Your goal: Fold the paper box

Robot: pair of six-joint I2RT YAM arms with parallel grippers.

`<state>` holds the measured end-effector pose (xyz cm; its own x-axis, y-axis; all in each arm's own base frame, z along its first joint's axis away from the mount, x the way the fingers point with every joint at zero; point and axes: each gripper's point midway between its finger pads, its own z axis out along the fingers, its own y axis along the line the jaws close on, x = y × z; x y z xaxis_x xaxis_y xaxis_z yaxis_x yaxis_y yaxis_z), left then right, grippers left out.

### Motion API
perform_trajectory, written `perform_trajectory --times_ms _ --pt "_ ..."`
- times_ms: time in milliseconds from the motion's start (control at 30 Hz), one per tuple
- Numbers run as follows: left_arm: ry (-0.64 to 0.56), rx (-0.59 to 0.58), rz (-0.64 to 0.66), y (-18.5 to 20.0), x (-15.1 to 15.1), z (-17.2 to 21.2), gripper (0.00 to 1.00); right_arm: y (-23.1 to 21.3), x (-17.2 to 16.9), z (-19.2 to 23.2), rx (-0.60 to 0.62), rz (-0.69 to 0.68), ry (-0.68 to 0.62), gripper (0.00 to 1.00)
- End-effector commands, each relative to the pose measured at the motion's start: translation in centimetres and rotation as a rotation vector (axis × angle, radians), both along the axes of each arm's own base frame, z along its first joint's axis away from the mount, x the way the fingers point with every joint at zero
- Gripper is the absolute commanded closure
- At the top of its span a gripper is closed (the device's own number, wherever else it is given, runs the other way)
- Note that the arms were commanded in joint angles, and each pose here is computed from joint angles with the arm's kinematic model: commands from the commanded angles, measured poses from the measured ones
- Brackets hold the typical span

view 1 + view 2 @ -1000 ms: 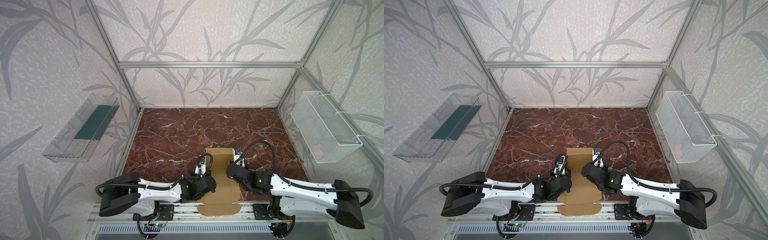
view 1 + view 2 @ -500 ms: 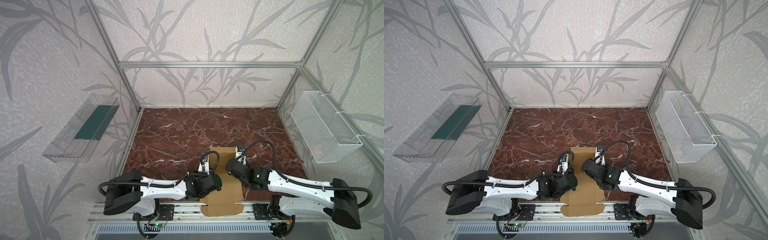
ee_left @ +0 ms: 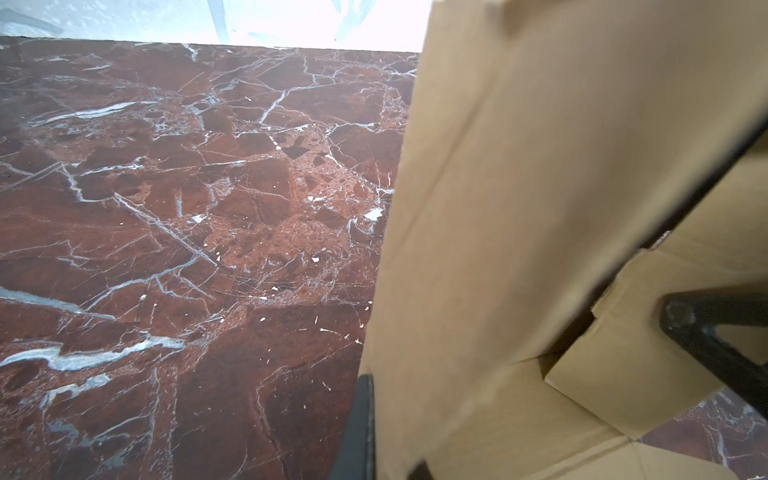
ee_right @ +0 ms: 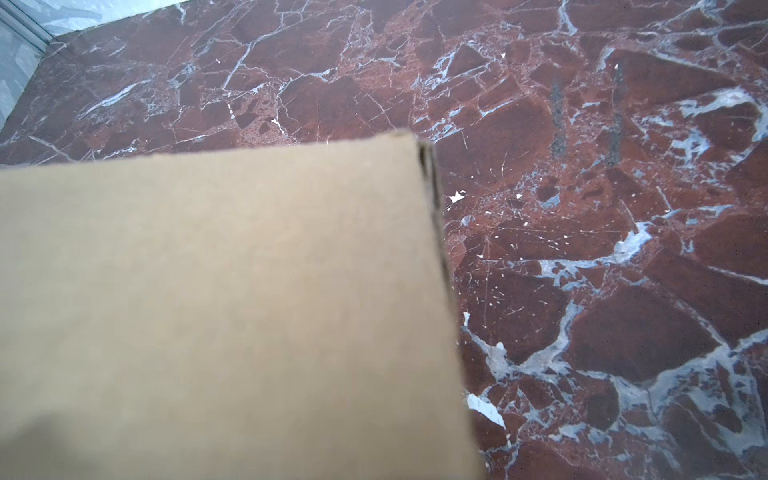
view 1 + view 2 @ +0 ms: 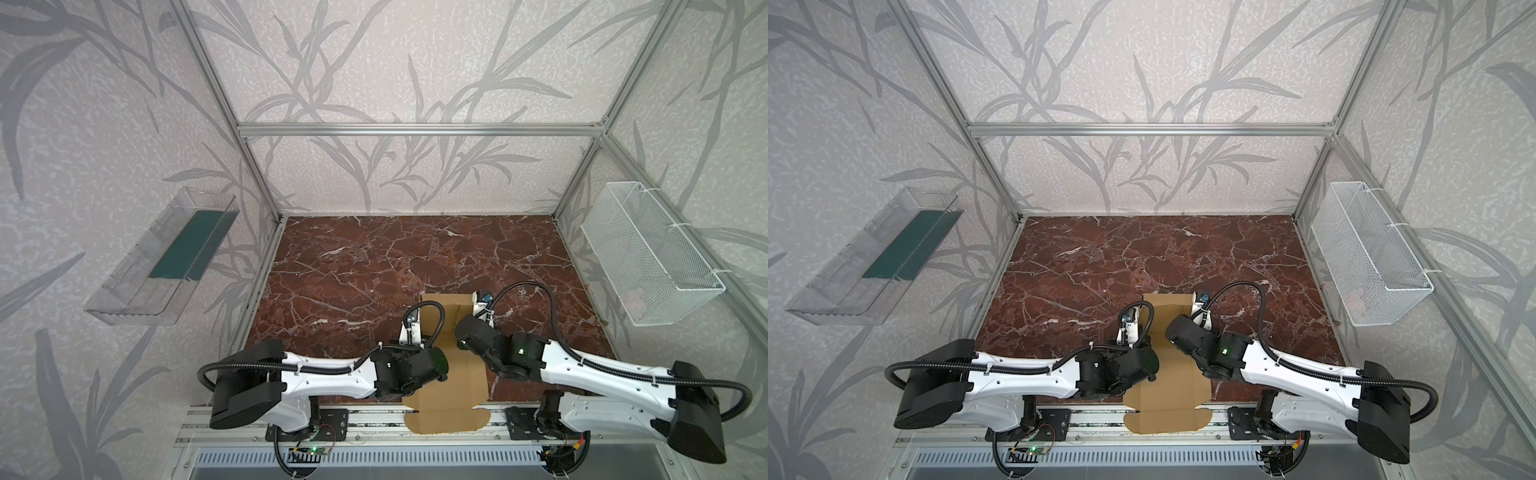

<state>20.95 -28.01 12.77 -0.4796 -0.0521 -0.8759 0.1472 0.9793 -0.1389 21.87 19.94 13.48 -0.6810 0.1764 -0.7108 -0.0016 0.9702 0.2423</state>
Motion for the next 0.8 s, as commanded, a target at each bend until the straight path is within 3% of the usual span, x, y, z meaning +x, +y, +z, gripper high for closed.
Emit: perform_trajectory --times_ms 0,200,467,767 --pt "0.008 -0.140 -0.020 -2.4 -0.4 2.4 1.00 0.9 0.0 0.3 0.051 0.016 -0.006 0.79" --pt "0.008 -0.140 -0.012 -2.5 -0.3 3.0 1.00 0.2 0.5 -0.3 0.039 0.006 0.022 1.00" --pt "0.011 -0.129 0.016 -3.3 0.0 4.0 1.00 -2.5 1.8 -1.8 -0.029 -0.091 0.111 1.00" --pt "0.029 -0.114 0.033 -4.4 0.3 4.2 1.00 -3.4 2.6 -0.2 -0.108 -0.134 0.104 1.00"
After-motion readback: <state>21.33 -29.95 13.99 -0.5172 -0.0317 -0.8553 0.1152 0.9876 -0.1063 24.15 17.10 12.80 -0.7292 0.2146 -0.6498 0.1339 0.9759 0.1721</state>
